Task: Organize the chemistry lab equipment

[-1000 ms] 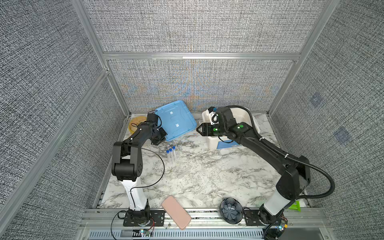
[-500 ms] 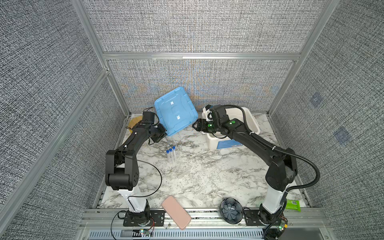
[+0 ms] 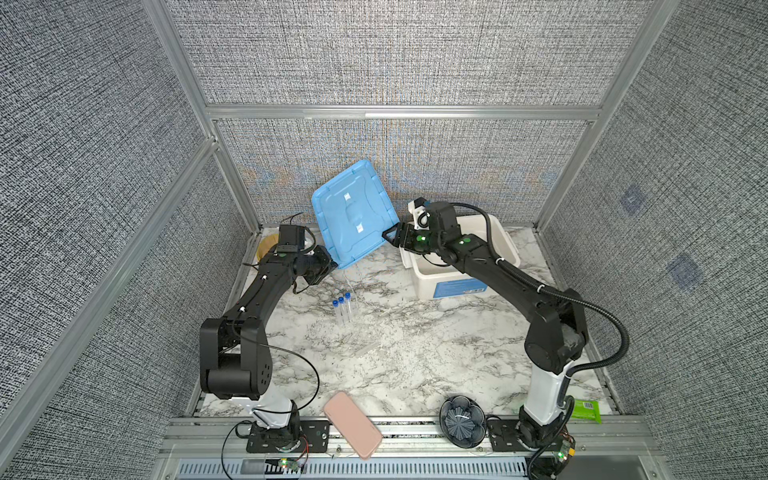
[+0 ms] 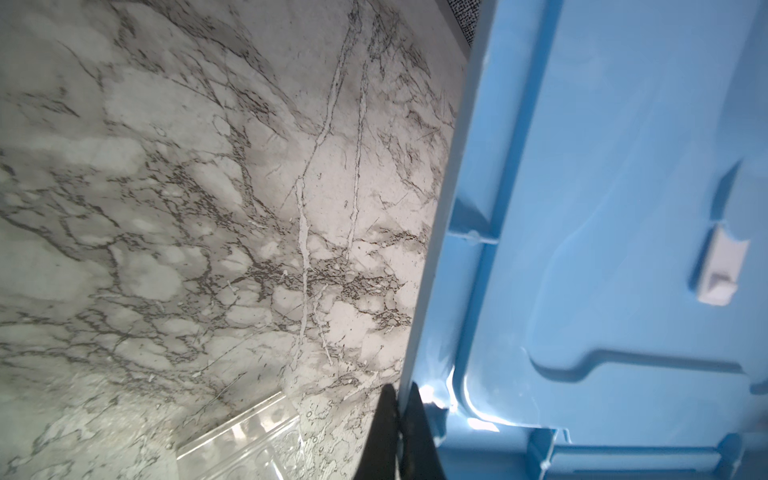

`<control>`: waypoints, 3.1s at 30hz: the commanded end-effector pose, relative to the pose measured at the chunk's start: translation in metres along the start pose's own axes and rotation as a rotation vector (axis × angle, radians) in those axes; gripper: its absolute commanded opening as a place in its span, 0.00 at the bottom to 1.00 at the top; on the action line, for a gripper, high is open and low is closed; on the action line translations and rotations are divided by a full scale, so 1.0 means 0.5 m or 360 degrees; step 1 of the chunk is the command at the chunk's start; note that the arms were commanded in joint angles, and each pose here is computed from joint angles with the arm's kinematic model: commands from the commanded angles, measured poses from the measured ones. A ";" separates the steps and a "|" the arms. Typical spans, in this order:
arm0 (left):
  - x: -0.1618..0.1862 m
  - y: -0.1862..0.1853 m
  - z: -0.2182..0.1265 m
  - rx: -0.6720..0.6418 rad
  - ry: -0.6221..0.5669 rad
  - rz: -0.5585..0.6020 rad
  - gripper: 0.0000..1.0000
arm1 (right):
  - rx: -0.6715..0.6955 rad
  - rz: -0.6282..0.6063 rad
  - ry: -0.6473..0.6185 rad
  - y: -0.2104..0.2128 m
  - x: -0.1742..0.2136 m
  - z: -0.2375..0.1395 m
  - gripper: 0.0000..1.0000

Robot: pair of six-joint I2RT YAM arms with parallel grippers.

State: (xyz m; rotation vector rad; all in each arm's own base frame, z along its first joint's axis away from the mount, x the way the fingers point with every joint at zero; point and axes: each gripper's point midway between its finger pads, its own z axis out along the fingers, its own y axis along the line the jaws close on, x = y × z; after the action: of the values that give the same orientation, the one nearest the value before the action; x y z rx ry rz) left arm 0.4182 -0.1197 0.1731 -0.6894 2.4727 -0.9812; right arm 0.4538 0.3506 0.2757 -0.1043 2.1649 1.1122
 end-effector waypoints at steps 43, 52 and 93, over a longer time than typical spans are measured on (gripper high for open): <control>0.012 -0.120 -0.142 0.0262 -0.0182 0.0439 0.66 | -0.0206 -0.0172 -0.0393 0.036 -0.134 -0.178 0.08; 0.083 -0.223 -0.192 0.0212 -0.0313 0.0859 0.80 | 0.0181 -0.0437 -0.0580 -0.046 -0.170 -0.370 0.07; 0.265 -0.289 0.215 -0.0607 -0.0270 0.1305 0.65 | 0.0977 -0.0530 -0.1118 -0.164 -0.188 -0.739 0.00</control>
State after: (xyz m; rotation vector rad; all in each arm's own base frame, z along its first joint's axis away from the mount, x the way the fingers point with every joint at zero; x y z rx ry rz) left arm 0.4032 -0.3525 0.1754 0.1437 2.4660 -0.2145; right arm 0.3538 -0.0013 0.4103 0.2276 1.7004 0.2012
